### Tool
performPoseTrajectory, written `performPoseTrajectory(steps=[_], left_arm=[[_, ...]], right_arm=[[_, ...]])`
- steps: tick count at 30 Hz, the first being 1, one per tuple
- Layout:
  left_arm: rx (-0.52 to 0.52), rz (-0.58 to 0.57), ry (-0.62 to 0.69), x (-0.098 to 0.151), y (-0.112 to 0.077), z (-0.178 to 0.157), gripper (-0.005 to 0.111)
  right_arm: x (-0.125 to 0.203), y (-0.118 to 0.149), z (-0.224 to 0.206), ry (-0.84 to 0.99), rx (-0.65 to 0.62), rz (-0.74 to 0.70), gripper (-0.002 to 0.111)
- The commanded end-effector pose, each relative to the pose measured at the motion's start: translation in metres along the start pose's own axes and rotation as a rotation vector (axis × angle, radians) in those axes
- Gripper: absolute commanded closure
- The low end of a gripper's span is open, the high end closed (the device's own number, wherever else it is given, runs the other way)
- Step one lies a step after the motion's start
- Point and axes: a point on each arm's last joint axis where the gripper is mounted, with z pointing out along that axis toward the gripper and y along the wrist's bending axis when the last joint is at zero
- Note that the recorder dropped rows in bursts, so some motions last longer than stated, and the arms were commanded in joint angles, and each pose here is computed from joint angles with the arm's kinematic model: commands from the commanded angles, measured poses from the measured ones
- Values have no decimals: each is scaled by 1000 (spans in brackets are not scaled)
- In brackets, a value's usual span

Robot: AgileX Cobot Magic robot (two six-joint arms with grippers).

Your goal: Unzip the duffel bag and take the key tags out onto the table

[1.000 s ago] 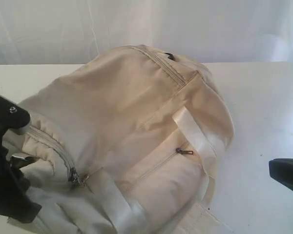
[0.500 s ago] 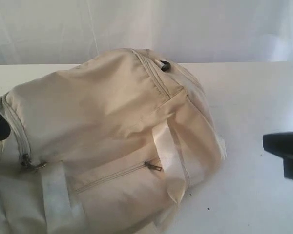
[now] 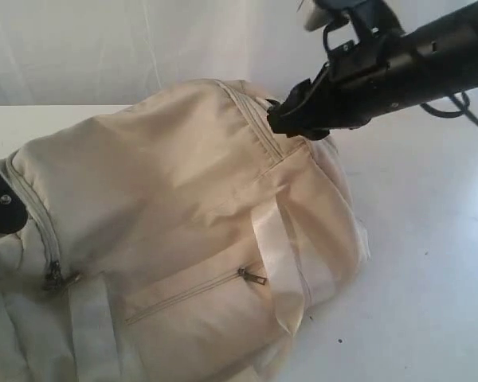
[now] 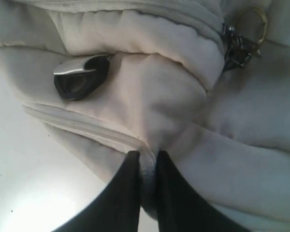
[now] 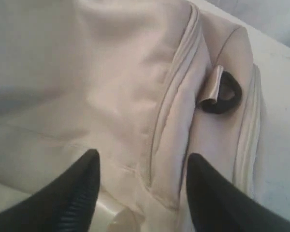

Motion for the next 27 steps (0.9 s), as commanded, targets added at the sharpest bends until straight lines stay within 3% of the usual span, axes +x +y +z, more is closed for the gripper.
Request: performPoseTrajectory(steps=[1, 3, 4, 5, 6, 15, 24, 27], left_arm=[[11, -7, -5, 1, 0, -1, 107], [11, -7, -5, 1, 0, -1, 107], [8, -5, -6, 1, 0, -1, 107], [6, -4, -7, 1, 0, -1, 107], [4, -2, -6, 1, 0, 0, 107], [-52, 50, -142, -11, 5, -1, 107], [-96, 100, -247, -21, 8, -4, 107], [-93, 100, -252, -21, 8, -4, 107]], right_arm=[[14, -10, 37, 80, 47, -11, 59], [21, -14, 43, 129, 63, 29, 70], [24, -16, 43, 162, 84, 51, 81], [29, -18, 41, 215, 118, 64, 100], [31, -19, 39, 243, 137, 66, 108], [46, -22, -9, 507, 326, 86, 108], [66, -16, -66, 562, 569, 127, 108], [68, -12, -71, 516, 573, 134, 108]])
